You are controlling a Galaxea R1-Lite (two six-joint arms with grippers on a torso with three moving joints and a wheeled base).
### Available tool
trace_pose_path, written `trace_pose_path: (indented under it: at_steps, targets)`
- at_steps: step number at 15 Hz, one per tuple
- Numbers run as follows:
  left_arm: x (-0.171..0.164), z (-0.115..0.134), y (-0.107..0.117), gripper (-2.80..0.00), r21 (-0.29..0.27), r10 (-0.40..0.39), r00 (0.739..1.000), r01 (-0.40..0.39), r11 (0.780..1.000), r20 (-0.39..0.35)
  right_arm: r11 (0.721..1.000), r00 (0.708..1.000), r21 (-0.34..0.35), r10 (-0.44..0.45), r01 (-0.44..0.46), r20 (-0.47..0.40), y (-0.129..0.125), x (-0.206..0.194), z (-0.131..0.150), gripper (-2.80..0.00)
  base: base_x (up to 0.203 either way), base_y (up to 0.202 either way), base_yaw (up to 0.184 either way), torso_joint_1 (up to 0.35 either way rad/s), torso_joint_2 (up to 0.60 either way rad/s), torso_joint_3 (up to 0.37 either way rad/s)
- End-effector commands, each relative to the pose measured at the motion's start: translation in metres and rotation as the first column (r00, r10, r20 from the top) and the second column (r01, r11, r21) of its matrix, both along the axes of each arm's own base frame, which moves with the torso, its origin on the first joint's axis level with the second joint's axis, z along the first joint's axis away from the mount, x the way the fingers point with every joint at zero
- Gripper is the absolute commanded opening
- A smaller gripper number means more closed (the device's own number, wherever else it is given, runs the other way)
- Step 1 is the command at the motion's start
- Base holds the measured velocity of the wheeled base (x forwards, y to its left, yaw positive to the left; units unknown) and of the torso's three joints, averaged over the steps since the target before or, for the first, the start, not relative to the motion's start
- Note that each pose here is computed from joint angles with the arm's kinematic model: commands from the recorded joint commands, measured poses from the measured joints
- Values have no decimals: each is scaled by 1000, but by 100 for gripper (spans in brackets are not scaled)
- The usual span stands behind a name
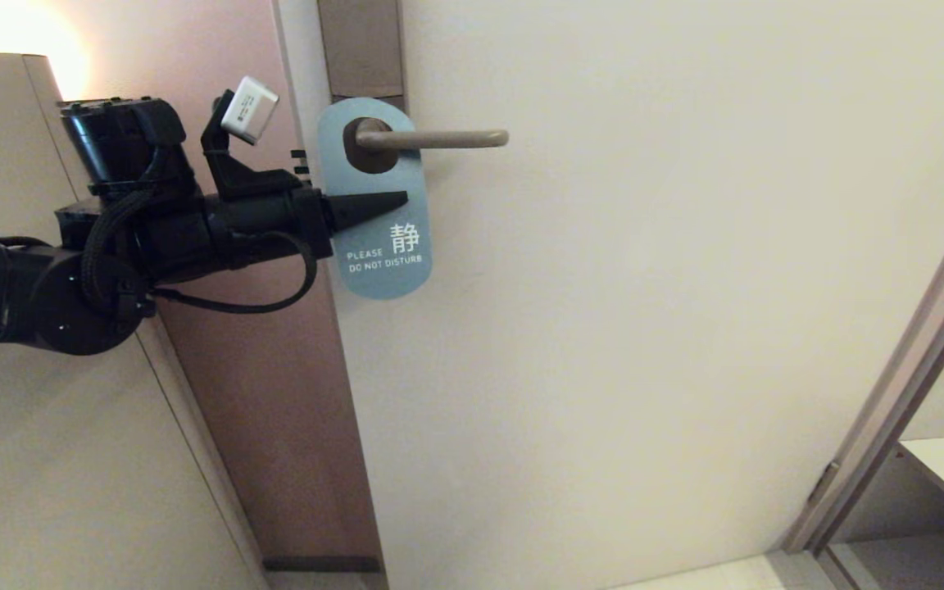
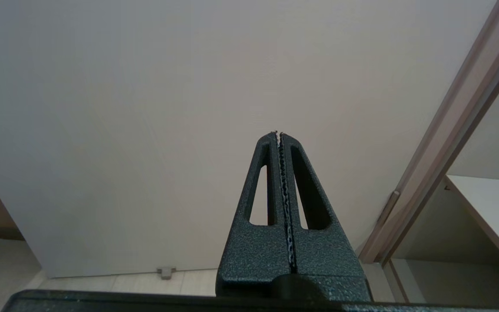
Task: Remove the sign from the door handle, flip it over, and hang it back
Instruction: Take down the sign
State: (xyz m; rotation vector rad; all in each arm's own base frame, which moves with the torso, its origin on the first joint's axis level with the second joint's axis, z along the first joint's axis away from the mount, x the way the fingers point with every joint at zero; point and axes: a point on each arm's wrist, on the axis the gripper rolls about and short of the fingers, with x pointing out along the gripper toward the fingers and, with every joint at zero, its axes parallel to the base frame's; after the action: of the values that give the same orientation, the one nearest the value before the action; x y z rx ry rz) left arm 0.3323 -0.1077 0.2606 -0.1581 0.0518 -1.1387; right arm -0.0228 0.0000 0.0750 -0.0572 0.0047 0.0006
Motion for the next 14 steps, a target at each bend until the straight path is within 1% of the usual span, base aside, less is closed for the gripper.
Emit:
trace_pose_path:
  at_steps: [1, 4, 7, 8, 10, 14]
  targets:
    - [-1, -1, -1, -280, 0, -1, 1000, 1, 1000, -3, 1000, 1000, -1, 1, -1, 0, 0, 0, 0, -280, 0, 0, 0, 0, 0, 0]
    - [1, -3, -1, -280, 1, 8, 1000, -8, 1000, -9, 1000, 1000, -1, 1, -1, 0, 0, 0, 0, -280, 0, 0, 0, 0, 0, 0]
    - [2, -3, -3, -280, 1, 72, 997, -72, 997, -5, 1000, 1000, 0, 1, -1, 0, 0, 0, 0, -280, 0, 0, 0, 0, 0, 0]
    - [2, -4, -5, -280, 10, 92, 996, -93, 996, 13, 1000, 1000, -1, 0, 0, 0, 0, 0, 0, -280, 0, 0, 0, 0, 0, 0]
    - [0, -4, -10, -280, 20, 114, 993, -115, 993, 29, 1000, 1000, 0, 0, 0, 0, 0, 0, 0, -280, 0, 0, 0, 0, 0, 0]
    - [-4, -3, -21, -280, 16, 173, 984, -174, 985, 34, 1000, 1000, -1, 1, -1, 0, 0, 0, 0, -280, 0, 0, 0, 0, 0, 0]
